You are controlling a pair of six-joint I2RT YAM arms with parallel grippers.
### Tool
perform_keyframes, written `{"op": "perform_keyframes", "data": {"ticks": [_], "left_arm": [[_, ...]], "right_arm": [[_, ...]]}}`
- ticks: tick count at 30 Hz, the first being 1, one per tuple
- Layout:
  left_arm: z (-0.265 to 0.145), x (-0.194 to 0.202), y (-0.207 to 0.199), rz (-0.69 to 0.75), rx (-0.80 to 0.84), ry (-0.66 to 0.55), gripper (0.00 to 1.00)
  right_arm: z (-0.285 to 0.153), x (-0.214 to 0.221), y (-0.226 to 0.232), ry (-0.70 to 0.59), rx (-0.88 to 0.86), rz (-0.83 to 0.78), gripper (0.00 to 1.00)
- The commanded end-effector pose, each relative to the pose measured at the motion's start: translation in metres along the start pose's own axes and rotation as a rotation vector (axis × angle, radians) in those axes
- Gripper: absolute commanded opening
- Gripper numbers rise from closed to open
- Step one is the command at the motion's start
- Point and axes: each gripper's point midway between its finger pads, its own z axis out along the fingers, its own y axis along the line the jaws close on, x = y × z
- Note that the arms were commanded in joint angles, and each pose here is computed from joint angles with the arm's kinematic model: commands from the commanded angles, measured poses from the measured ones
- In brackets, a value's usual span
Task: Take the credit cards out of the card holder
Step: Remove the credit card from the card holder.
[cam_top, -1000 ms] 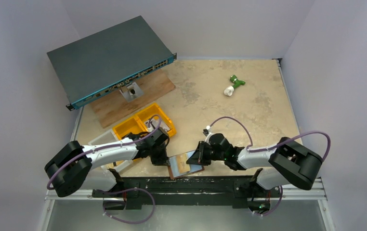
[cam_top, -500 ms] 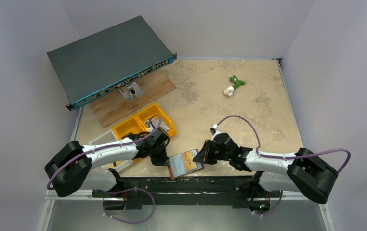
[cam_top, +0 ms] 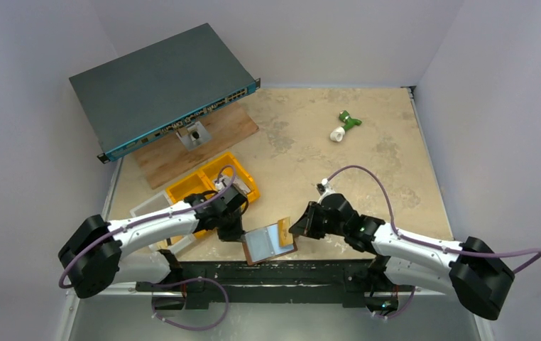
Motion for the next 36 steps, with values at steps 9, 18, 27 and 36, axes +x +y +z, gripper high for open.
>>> {"op": "perform_keyframes", "data": {"ticks": [9,18,27,36], "left_arm": [[-0.08,-0.036,-0.05,0.108,0.265,-0.159,0.54],[-0.115,-0.044,-0.071,0.101,0.558,-0.208,0.72],[-0.134,-0.044,-0.092,0.081,0.805,-0.215,0.71],[-0.143,-0.044,-0.104,0.076,0.906,-0.198,0.46]], "right_arm": [[-0.019,-0.034,0.072,-0.066,-0.163,-0.008,0.0],[-0.032,-0.046,0.133,-0.042,-0.366,0.023,0.0],[-0.042,-0.041,0.167,0.035,-0.552,0.074,0.0],[-0.039,-0.037,0.167,0.062,-0.568,0.077,0.0]]}}
